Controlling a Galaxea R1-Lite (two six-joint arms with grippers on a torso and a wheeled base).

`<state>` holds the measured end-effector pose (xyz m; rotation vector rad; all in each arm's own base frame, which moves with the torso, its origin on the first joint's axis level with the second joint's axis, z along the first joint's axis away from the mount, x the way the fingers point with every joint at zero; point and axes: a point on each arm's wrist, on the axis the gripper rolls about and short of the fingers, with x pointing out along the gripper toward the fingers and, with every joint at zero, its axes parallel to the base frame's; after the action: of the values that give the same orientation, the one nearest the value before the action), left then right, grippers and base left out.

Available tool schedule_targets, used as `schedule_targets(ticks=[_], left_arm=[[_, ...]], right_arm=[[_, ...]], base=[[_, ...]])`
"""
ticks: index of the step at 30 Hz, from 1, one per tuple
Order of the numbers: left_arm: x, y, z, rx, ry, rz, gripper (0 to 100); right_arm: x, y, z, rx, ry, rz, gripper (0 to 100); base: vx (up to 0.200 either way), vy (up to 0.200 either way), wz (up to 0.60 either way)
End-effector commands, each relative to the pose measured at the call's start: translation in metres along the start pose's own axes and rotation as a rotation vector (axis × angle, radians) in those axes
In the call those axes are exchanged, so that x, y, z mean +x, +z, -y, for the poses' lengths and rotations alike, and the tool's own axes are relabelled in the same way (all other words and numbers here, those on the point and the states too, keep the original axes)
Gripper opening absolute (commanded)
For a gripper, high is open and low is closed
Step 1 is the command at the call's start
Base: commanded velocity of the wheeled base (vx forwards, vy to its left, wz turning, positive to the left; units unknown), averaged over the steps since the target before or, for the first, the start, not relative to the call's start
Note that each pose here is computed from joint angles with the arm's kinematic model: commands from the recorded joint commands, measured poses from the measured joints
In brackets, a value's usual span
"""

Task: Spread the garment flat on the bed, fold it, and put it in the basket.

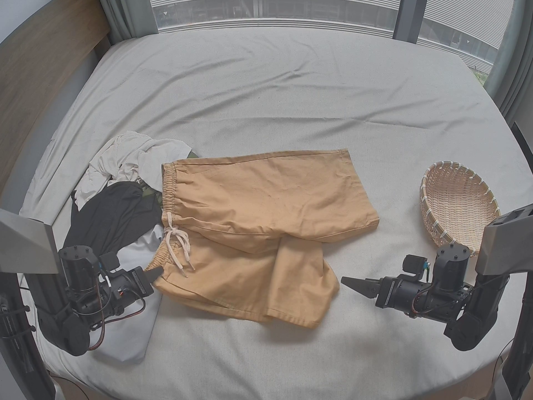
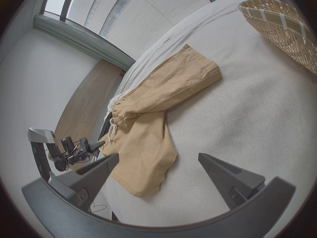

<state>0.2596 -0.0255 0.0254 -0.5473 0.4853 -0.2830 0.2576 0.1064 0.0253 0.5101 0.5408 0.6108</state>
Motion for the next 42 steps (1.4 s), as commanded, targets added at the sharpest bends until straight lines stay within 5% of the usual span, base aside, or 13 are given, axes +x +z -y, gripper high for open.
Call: schedule_targets(ticks=[1,11,12,18,24,36,42], left_arm=[[-0.015,-0.002,-0.004,-0.017,0.032,-0.008,0],[-0.025,-0.014,-0.007,-0.036,0.053,-0.069,0],[-0.026,-0.015,-0.007,-0.034,0.056,-0.075,100],[-0.027,0.007,-0.01,-0.009,0.055,0.034,100],[-0.029,0.026,0.008,0.036,-0.025,0.124,100],[0.001,0.023,0.06,0.128,-0.234,0.107,100],[0.009,0.017,0.066,0.137,-0.254,0.089,100]], right_arm=[[0.0,-0.002,0.001,0.003,-0.003,-0.008,100],[0.001,-0.004,0.0,0.002,0.0,-0.016,100],[0.001,-0.004,0.0,0.001,0.001,-0.015,100],[0.003,-0.007,0.001,0.005,-0.004,-0.029,100],[0.009,-0.016,0.006,0.014,-0.016,-0.063,100],[0.024,-0.017,0.01,0.01,-0.019,-0.054,100],[0.038,-0.02,0.015,0.008,-0.013,-0.053,100]], base=[[0.0,0.0,0.0],[0.0,0.0,0.0],[0.0,0.0,0.0],[0.0,0.0,0.0],[0.0,0.0,0.0],[0.0,0.0,0.0],[0.0,0.0,0.0]])
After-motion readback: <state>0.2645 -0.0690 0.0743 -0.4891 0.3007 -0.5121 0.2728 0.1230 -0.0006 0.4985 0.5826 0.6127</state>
